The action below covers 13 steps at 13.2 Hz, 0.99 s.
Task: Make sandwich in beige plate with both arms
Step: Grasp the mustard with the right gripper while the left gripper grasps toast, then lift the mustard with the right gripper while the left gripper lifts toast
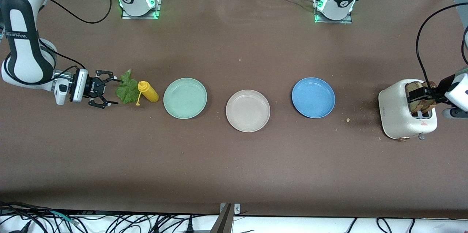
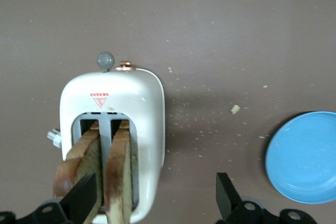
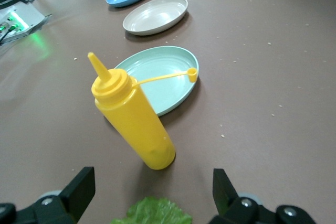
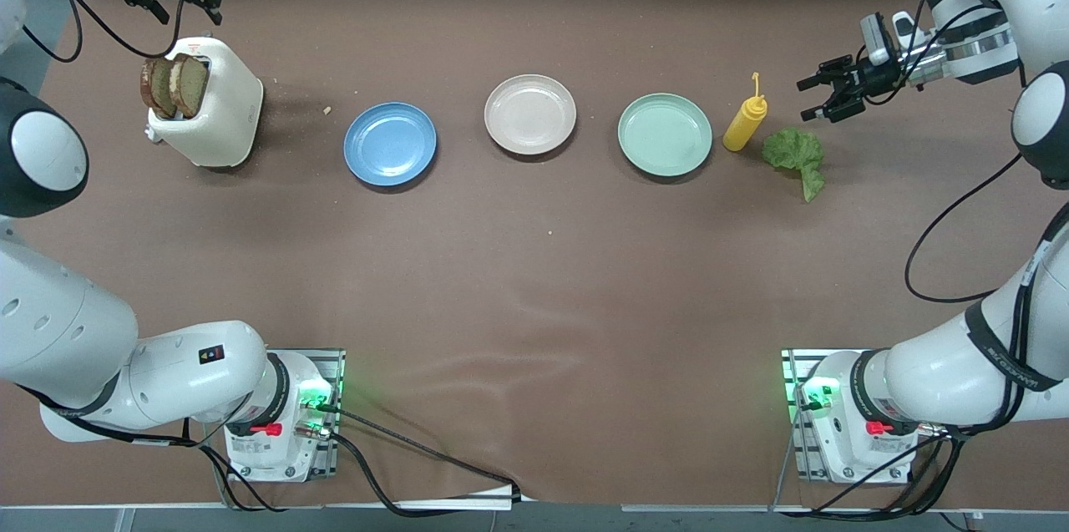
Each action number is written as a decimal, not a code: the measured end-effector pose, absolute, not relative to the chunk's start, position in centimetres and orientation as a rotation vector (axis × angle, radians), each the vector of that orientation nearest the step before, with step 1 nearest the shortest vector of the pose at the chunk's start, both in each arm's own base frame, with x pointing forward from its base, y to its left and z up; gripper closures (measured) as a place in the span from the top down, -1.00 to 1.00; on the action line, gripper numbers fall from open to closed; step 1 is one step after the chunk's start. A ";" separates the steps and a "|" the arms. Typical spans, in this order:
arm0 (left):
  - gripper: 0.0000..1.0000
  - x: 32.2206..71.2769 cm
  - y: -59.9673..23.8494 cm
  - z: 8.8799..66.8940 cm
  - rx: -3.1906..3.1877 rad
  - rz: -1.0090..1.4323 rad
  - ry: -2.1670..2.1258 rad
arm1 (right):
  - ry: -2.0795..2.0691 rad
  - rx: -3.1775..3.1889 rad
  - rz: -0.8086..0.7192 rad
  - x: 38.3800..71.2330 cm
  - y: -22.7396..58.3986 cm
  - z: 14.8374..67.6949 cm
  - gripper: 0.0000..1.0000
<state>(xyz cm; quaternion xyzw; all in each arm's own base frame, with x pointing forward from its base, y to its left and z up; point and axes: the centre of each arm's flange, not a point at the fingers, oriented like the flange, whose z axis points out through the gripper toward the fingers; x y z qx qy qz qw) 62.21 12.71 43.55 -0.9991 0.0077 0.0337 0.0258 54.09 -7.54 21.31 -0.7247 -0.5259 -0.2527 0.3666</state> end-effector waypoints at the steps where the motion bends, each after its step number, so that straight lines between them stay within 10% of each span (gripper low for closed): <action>1: 1.00 62.4 13.0 42.5 -3.074 0.122 0.037 | -1.365 -1.833 -0.674 54.0 -7.3 20.7 0.99; 8: 0.96 61.1 15.9 37.8 -3.061 0.159 0.013 | -1.372 -1.670 -0.866 53.0 -4.6 16.5 0.99; 13: -0.06 60.8 15.8 37.2 -3.063 0.171 0.016 | -1.335 -1.584 -0.950 53.1 -2.0 15.4 0.99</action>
